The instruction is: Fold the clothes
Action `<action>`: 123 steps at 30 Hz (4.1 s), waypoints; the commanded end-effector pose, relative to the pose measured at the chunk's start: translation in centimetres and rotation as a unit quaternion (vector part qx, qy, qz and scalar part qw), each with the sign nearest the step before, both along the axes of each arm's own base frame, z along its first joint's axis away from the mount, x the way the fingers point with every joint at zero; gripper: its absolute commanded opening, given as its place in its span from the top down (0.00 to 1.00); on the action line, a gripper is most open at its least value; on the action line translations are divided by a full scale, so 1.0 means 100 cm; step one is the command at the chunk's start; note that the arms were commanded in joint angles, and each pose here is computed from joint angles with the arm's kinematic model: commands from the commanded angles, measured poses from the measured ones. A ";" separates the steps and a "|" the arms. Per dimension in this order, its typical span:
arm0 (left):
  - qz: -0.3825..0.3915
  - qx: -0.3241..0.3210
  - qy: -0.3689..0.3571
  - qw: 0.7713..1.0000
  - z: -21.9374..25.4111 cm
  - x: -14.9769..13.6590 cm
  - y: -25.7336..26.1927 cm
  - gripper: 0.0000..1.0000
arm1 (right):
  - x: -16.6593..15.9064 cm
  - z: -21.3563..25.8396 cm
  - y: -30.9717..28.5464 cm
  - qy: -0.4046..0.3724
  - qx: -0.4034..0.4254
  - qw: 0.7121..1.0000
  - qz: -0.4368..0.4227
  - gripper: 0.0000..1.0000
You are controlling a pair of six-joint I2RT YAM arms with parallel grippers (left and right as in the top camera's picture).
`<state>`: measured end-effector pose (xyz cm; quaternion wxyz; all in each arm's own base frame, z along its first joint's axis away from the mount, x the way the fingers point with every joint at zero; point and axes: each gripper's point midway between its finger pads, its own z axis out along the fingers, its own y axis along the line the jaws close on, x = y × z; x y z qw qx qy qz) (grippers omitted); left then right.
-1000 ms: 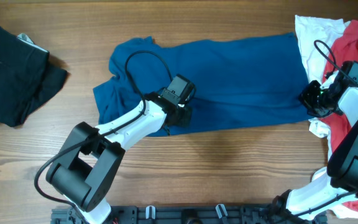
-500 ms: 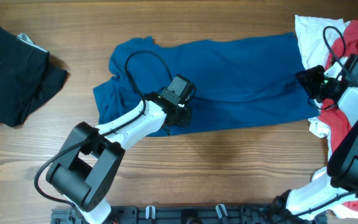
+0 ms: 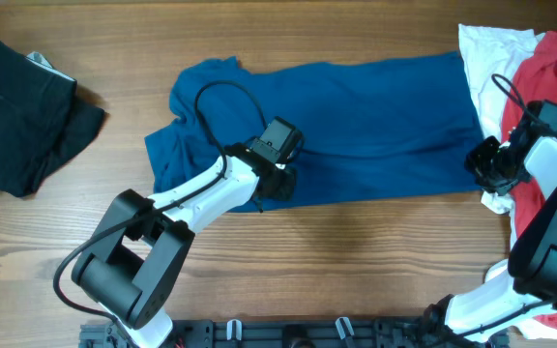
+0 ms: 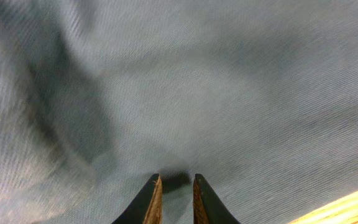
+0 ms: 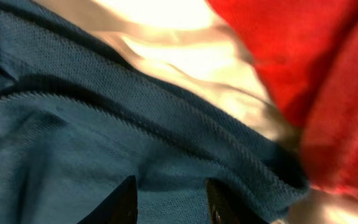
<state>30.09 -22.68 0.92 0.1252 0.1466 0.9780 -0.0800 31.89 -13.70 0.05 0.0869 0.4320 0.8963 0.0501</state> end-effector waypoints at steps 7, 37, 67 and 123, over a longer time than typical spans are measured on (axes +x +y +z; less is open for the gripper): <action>0.088 0.068 0.058 0.992 -0.021 -0.028 0.043 0.85 | -0.100 -0.021 -0.011 0.192 -0.065 0.978 -0.049 0.71; 0.572 -0.032 0.108 0.812 0.052 -0.085 0.265 0.89 | -0.096 -0.023 -0.006 0.176 -0.033 0.982 -0.057 0.66; 0.473 -0.182 0.075 0.859 0.004 -0.069 0.232 0.70 | -0.092 -0.024 -0.005 0.168 -0.027 0.984 -0.045 0.66; 0.382 -0.035 -0.273 0.882 0.103 0.020 0.282 0.74 | -0.089 -0.024 0.002 0.158 -0.009 0.987 -0.038 0.65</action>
